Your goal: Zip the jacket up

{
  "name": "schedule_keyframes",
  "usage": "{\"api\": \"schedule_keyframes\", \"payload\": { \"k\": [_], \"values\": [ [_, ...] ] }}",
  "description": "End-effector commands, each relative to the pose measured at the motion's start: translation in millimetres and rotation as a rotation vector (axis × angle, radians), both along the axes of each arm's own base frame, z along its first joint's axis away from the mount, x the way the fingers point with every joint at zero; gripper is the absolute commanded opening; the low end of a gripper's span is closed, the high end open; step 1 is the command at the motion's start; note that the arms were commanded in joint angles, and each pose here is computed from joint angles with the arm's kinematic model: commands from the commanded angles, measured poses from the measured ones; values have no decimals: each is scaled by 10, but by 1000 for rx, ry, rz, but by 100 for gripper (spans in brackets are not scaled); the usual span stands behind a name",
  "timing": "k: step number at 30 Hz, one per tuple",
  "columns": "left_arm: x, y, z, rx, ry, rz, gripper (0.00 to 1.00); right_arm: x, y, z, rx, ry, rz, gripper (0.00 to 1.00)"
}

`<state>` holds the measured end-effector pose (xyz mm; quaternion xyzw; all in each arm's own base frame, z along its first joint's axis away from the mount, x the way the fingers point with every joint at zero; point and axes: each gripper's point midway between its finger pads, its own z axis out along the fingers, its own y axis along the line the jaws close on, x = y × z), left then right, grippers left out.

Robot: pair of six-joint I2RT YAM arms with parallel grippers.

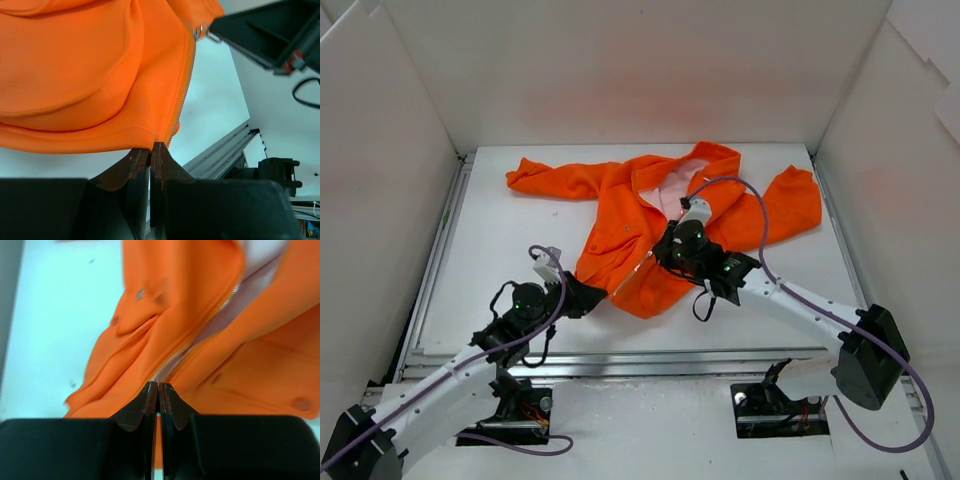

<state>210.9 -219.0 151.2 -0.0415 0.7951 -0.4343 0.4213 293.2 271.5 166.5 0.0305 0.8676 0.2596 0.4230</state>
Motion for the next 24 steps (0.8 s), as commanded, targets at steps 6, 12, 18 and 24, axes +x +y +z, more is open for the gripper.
{"api": "schedule_keyframes", "payload": {
  "k": [6, 12, 18, 24],
  "values": [
    [-159, 164, 490, 23, -117, -12, 0, 1077, -1176, 366, -278, -175, -425, 0],
    [-270, 381, 743, 29, -162, 40, 0, 1817, -1975, 608, -395, -206, -645, 0],
    [-461, 779, 1136, 23, -266, 143, 0, 2554, -2902, 1094, -521, -249, -826, 0],
    [-427, 912, 1163, 78, -288, 195, 0, 2945, -3617, 1019, -654, -140, -892, 0]
  ]
}}
